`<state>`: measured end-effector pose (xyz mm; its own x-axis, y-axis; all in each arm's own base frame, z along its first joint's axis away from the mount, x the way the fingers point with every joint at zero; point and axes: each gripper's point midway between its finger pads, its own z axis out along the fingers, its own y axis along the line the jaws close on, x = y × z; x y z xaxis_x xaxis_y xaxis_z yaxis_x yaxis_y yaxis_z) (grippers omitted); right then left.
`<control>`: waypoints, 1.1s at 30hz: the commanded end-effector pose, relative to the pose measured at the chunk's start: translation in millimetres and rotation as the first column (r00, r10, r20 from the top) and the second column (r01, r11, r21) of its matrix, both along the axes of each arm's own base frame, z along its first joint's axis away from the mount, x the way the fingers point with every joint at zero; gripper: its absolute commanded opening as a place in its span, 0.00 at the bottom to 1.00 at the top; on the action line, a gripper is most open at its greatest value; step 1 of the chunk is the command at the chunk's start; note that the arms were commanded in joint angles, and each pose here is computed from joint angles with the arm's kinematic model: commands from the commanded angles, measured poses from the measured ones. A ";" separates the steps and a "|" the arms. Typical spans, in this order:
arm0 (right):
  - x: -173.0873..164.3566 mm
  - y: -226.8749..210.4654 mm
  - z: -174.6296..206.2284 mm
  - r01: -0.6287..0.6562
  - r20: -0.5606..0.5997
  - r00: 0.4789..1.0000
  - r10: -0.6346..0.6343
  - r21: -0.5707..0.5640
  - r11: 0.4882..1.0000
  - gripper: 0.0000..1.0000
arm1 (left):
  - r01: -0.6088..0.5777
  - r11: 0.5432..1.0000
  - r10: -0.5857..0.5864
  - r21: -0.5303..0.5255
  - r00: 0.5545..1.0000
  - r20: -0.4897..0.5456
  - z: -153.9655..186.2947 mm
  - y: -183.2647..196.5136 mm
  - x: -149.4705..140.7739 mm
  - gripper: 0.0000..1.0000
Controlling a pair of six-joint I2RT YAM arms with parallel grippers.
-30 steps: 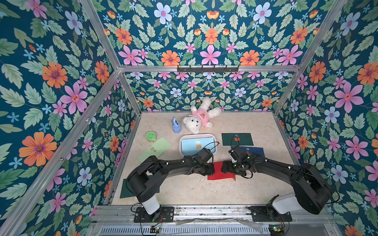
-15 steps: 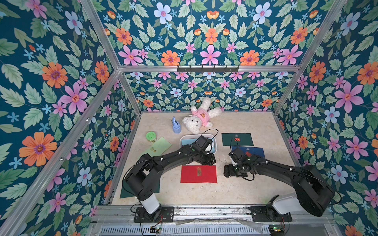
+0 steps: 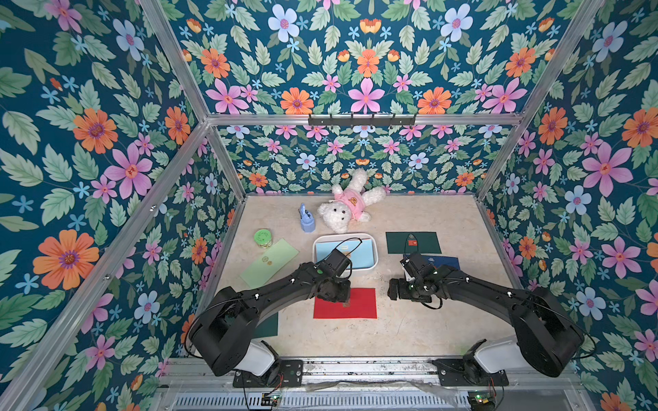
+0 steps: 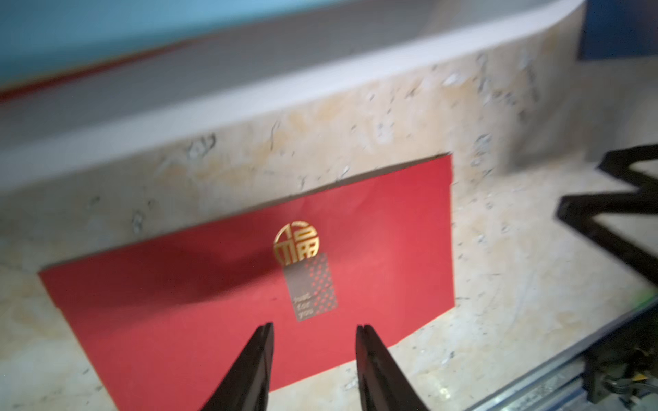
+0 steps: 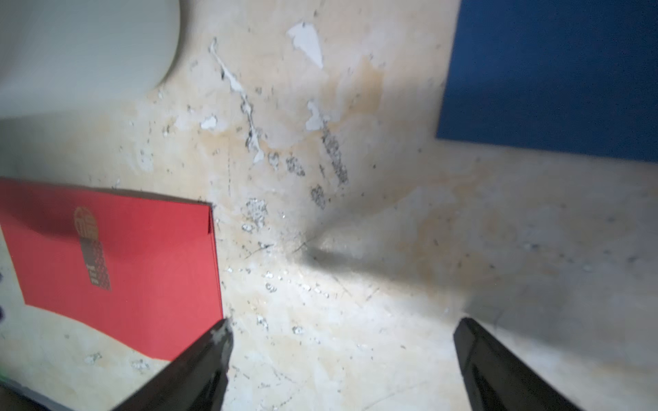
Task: Put the sealed envelopes into the storage box
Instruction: Move the envelope to the center of the board.
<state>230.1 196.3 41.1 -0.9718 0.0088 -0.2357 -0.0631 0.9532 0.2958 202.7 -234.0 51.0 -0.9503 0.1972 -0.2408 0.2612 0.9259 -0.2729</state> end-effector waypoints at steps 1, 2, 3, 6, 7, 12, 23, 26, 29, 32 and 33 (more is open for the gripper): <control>7.5 -0.4 5.8 0.012 0.022 1.000 -0.012 0.006 1.000 0.99 | -0.076 0.997 0.075 0.022 0.994 0.075 -0.7 4.6 12.3 0.45; 8.2 -0.7 6.4 0.012 0.023 1.000 -0.012 0.004 1.000 0.99 | -0.084 0.996 0.081 0.023 0.993 0.090 -1.0 3.7 14.5 0.45; 8.6 -1.4 6.8 0.012 0.022 1.000 -0.012 0.004 1.000 0.99 | -0.094 0.995 0.091 0.030 0.990 0.106 -2.4 4.0 16.6 0.45; 8.7 -3.6 7.4 0.015 0.022 1.000 -0.016 0.003 1.000 0.99 | -0.113 0.992 0.107 0.051 0.987 0.119 -11.6 2.8 16.5 0.45; 9.4 -4.2 8.2 0.018 0.023 1.000 -0.018 0.006 1.000 0.99 | -0.119 0.991 0.111 0.060 0.986 0.121 -14.5 2.8 15.7 0.45; 9.9 -13.9 11.5 0.038 0.016 0.999 -0.039 0.012 0.999 0.99 | -0.127 0.989 0.120 0.073 0.989 0.087 -29.6 -0.1 3.8 0.45; 2.3 -41.6 14.4 0.057 -0.031 0.998 -0.057 0.020 0.998 0.98 | -0.037 0.991 0.022 -0.132 0.993 -0.114 -42.4 -68.4 -44.9 0.44; -2.8 -43.6 12.6 0.050 -0.044 0.998 -0.049 0.022 0.999 0.97 | -0.005 0.986 -0.015 -0.164 0.993 -0.121 -35.5 -90.8 -52.1 0.44; -7.2 -44.0 11.0 0.046 -0.050 0.998 -0.044 0.031 0.998 0.97 | 0.014 0.980 -0.035 -0.200 0.994 -0.102 -21.7 -108.7 -50.2 0.44; -9.2 -38.7 12.3 0.030 -0.052 0.998 -0.027 0.063 0.998 0.97 | 0.012 0.975 -0.026 -0.220 0.998 -0.062 -0.7 -116.8 -39.3 0.46; -9.3 -37.6 12.4 0.030 -0.053 0.998 -0.026 0.069 0.997 0.97 | 0.007 0.974 -0.017 -0.225 0.999 -0.045 7.1 -117.0 -35.0 0.47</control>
